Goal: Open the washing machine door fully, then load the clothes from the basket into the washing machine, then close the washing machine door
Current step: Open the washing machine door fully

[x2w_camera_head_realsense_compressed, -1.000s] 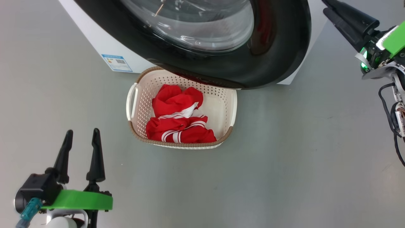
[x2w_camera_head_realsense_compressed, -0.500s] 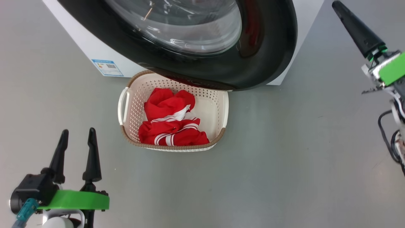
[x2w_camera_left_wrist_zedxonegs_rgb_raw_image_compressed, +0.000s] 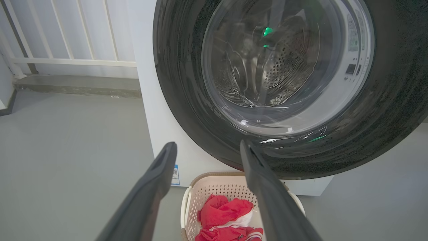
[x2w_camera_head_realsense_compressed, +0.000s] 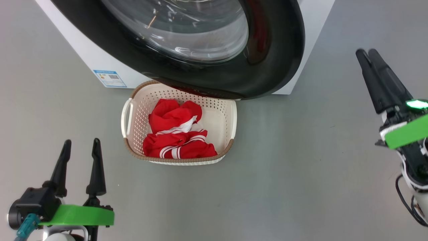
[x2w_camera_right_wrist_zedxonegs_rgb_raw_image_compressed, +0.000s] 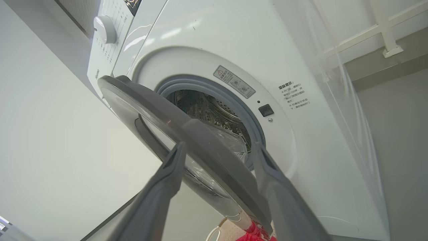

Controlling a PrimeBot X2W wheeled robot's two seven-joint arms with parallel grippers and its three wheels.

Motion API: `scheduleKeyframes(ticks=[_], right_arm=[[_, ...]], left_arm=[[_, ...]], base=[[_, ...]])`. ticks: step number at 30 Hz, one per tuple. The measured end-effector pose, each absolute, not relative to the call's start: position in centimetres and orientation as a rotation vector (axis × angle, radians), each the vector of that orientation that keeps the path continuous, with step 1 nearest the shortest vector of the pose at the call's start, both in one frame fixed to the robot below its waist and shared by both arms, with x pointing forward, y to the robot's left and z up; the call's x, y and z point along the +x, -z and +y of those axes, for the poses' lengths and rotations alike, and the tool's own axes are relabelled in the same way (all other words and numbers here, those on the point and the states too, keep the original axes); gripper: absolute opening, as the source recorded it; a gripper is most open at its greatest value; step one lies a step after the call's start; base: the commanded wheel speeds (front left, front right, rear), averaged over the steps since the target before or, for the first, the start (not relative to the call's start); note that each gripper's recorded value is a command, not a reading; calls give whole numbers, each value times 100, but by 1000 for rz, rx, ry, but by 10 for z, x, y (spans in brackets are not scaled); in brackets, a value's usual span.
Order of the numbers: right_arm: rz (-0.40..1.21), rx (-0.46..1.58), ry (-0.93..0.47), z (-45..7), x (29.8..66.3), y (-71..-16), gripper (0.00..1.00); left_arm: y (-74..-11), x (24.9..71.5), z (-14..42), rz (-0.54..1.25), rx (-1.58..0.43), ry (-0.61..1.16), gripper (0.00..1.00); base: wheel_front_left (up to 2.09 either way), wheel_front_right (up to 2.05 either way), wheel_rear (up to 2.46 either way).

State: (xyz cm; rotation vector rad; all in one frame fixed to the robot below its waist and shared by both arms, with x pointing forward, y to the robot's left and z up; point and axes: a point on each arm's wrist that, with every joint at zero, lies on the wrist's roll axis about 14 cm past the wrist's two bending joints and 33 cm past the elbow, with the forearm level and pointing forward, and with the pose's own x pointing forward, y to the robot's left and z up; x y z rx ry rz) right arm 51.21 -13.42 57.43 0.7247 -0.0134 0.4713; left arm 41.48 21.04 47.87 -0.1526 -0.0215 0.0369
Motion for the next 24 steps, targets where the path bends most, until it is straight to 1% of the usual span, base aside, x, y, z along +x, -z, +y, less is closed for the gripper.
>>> scheduleKeyframes(ticks=[6,13,24], right_arm=[[-80,587,-428,-146,500,-562,100],[-64,449,-400,-152,492,-541,100],[-112,343,-371,-148,490,-537,100]], left_arm=[[-482,416,206,-30,-155,-23,100],[-481,412,204,-24,-156,-16,100],[-482,411,205,-27,-152,-20,100]], base=[[0,0,0],[0,0,0],[0,0,0]])
